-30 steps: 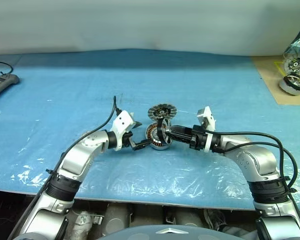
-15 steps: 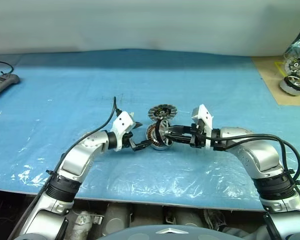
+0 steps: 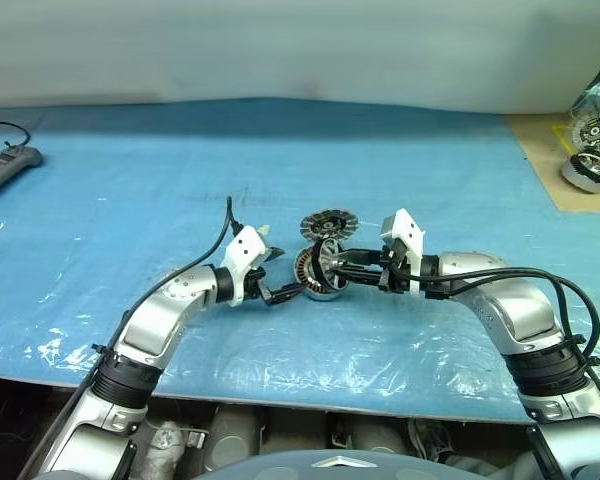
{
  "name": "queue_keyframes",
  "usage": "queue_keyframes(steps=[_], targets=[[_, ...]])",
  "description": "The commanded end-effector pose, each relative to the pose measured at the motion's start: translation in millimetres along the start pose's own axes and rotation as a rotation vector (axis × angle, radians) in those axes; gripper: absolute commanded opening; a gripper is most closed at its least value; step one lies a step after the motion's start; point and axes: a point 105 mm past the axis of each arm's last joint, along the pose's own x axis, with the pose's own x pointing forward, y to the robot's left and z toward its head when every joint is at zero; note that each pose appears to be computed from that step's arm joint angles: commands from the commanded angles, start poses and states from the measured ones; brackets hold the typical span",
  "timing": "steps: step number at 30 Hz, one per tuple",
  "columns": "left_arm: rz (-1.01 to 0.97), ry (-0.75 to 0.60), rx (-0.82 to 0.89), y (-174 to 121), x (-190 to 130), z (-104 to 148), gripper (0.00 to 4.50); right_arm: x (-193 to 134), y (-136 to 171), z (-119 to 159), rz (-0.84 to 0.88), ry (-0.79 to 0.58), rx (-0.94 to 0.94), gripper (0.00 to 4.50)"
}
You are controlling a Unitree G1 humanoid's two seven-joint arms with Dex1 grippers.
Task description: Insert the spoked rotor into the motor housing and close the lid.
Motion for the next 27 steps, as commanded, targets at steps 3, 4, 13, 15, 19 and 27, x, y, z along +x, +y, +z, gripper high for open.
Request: queue_keyframes(steps=[3,4,13,15,19,27], targets=[[0.002,-0.040,0.038,1.3,6.0,15.0,4.50,-0.7,-4.6,1.7,-0.014,0.016,-0.020,2.81],[0.001,-0.042,0.039,0.5,6.7,17.3,4.50,-0.6,-4.1,3.6,-0.006,0.004,0.001,3.20],[-0.001,-0.036,0.035,-2.9,-1.4,15.8,4.50,-4.0,-3.6,21.8,0.001,-0.086,0.033,3.20],[-0.003,-0.029,0.030,-1.5,-4.6,12.6,4.50,-4.6,-4.1,26.3,0.001,-0.105,0.042,3.20],[-0.011,0.015,0.018,4.4,-20.5,2.0,4.50,-4.4,-3.1,27.7,0.005,-0.103,0.042,3.20],[0.012,0.067,0.014,6.0,-49.5,-21.9,4.50,0.5,-0.5,32.1,0.026,-0.117,0.045,3.20]])
